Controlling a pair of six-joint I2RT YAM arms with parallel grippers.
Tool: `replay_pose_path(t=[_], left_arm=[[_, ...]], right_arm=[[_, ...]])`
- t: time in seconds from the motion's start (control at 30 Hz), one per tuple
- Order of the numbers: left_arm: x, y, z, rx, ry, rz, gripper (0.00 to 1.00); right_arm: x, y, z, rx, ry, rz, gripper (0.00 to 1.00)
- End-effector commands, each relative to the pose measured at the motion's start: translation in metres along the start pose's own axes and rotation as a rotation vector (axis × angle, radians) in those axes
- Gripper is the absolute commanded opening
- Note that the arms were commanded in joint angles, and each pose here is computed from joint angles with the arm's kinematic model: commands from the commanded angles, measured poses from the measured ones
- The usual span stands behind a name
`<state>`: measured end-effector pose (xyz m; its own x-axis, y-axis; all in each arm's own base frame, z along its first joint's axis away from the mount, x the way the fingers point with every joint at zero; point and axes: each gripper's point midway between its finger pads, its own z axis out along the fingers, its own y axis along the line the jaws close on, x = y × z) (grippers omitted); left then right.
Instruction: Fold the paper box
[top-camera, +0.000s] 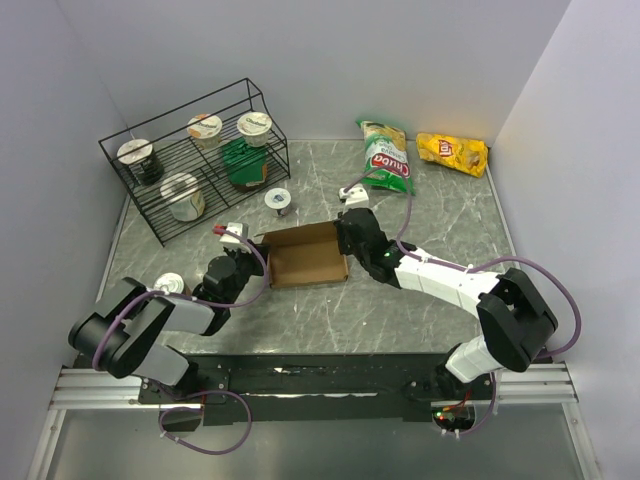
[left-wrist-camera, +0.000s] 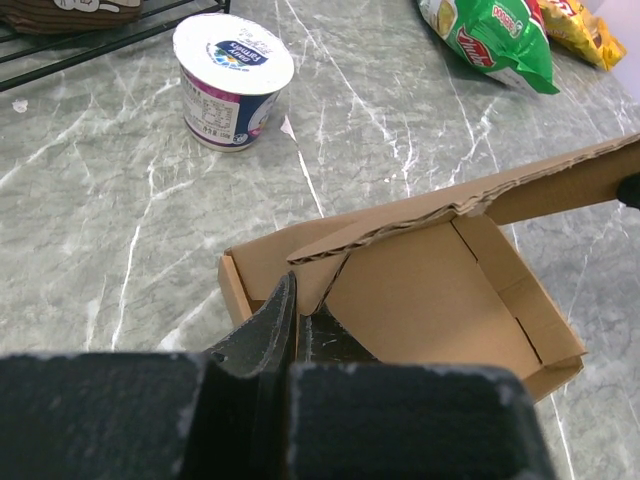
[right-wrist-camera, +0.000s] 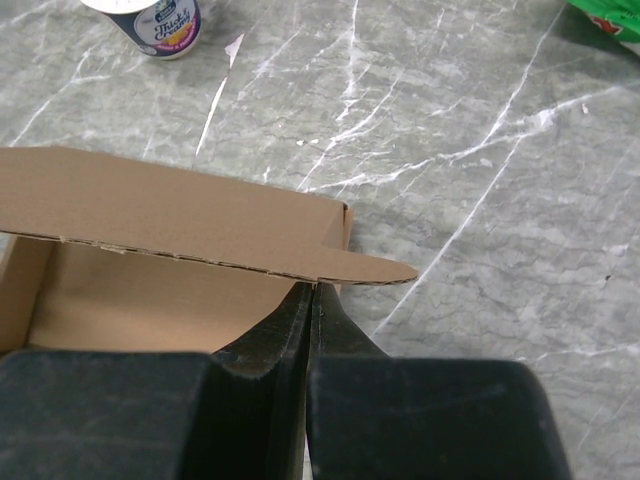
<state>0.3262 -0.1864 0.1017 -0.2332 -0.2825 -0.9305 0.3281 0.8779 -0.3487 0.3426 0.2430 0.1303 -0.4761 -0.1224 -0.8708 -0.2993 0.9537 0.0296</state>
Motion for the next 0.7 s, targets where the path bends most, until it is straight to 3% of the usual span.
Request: replay_pose_path(t=[0.0,0.33,0.67], left_arm=[[0.048,-0.039,-0.016,0.165,0.190,-0.068,0.01],[0.050,-0.040,-0.018,0.160,0.190,-0.071,0.01],[0.052,-0.039,-0.018,0.156,0.198,-0.085,0.01]], right_arm=[[0.005,0.054,-0.009,-0.203,0.028,0.079,0.00],[-0.001,0.066,-0.014,-0.224,0.020,0.132,0.00],[0.033,0.059,-0.012,-0.174,0.049,0.066,0.00]])
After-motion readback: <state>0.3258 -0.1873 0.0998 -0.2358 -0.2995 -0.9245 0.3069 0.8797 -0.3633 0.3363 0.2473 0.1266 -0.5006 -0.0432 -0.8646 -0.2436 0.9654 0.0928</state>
